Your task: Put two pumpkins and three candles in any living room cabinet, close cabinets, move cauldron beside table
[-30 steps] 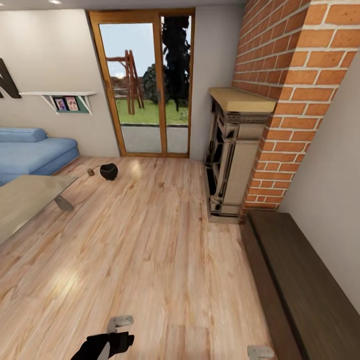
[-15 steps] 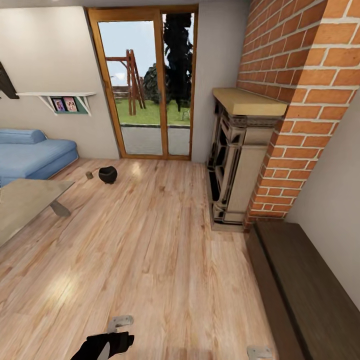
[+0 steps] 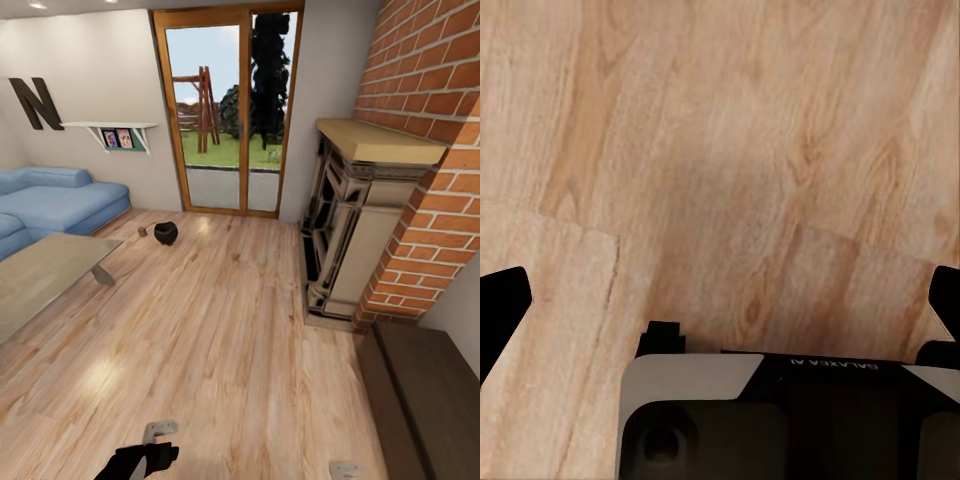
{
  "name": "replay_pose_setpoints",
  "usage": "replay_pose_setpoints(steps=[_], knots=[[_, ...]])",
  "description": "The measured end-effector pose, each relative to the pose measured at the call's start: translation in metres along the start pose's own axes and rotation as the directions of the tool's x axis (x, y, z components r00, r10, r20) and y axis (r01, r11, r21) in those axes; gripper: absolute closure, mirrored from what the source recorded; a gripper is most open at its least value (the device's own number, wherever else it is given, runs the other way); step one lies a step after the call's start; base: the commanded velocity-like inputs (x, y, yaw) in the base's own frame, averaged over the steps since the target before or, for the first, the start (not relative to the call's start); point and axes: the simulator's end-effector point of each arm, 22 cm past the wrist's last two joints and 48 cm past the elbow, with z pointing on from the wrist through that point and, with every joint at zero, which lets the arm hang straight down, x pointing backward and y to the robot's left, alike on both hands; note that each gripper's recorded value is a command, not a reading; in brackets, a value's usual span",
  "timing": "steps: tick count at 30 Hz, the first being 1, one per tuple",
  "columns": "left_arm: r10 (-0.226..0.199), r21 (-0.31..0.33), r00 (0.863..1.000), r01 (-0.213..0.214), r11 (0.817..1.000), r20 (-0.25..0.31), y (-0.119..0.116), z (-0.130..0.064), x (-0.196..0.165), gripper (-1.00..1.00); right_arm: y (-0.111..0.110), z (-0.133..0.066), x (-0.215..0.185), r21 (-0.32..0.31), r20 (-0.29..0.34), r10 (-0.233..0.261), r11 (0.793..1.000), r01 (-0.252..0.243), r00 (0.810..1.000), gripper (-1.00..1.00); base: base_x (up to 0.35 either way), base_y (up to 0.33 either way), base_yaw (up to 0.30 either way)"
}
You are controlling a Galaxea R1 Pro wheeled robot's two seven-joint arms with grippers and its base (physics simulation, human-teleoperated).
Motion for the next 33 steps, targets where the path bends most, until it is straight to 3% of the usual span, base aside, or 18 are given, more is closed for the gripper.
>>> replay_pose_setpoints(steps=[26,33], knots=[[0.000,0.001,1.000,0.000,1.000,0.000,-0.0010,0.0000,0.0001,-1.00,0.0003,0.0000,-0.0001,-0.002,0.000,0.000,1.000,0.000,1.000,-1.00,0.325,0.000,0.289],[-0.001,0.002,1.000,0.001,1.000,0.000,-0.0010,0.0000,0.0001,-1.00,0.0012,0.0000,-0.0001,-0.006,0.001,0.000,1.000,0.000,1.000,-1.00,0.325,0.000,0.101]])
